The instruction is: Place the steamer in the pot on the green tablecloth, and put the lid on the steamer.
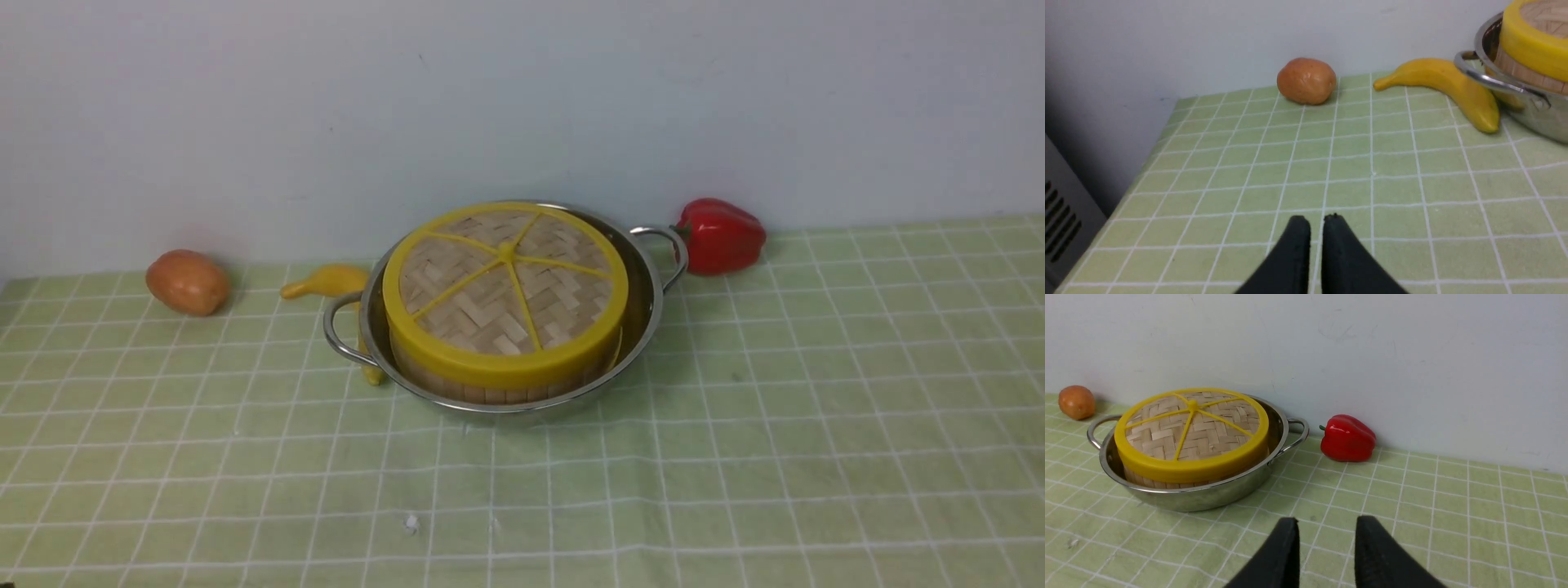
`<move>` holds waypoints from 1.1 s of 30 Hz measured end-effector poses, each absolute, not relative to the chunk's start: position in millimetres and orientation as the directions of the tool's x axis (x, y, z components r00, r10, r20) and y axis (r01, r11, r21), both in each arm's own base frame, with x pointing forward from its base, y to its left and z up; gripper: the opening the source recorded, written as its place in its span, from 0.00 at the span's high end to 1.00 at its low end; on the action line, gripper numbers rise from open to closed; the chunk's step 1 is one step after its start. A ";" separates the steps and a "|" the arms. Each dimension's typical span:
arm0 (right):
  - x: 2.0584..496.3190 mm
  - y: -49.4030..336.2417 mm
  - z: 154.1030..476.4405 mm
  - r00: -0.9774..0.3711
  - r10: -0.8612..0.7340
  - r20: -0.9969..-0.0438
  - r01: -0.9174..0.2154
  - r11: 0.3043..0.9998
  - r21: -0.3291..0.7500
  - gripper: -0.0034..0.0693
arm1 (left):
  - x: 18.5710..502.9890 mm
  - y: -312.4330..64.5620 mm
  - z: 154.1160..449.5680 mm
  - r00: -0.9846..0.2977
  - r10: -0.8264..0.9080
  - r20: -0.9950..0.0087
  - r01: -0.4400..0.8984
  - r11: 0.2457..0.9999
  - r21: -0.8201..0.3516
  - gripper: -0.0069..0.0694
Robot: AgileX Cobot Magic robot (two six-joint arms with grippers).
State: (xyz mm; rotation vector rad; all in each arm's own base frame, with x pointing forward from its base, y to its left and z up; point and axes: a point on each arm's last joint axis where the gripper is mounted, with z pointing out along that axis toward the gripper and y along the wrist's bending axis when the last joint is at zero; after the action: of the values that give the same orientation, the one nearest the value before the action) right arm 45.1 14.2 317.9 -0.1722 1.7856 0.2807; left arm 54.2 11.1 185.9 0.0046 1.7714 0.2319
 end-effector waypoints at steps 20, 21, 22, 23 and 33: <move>45.1 14.2 318.0 -0.231 0.033 -0.972 -0.266 0.959 0.096 0.62 | 55.0 10.1 189.9 -0.165 0.135 -0.977 -0.119 0.981 0.156 0.78; 44.0 13.5 318.2 -0.223 0.031 -0.974 -0.262 0.961 0.091 0.62 | 55.0 10.1 189.9 -0.165 0.135 -0.977 -0.119 0.981 0.156 0.78; 42.5 12.6 318.0 -0.215 0.030 -0.976 -0.257 0.963 0.086 0.62 | 55.0 10.1 189.9 -0.165 0.135 -0.977 -0.119 0.981 0.156 0.78; 41.0 11.3 316.3 -0.203 0.031 -0.979 -0.245 0.966 0.081 0.62 | 55.0 10.1 189.9 -0.165 0.135 -0.977 -0.119 0.981 0.156 0.78; 42.3 -0.8 251.6 -0.072 0.086 -0.994 0.016 0.996 0.085 0.62 | 55.0 10.1 190.0 -0.165 0.136 -0.977 -0.119 0.980 0.157 0.75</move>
State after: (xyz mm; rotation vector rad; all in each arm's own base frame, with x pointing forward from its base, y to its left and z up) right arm 42.3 -0.8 251.6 0.0784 1.6426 0.0573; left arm 55.0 10.1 190.0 0.0131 1.7217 0.2246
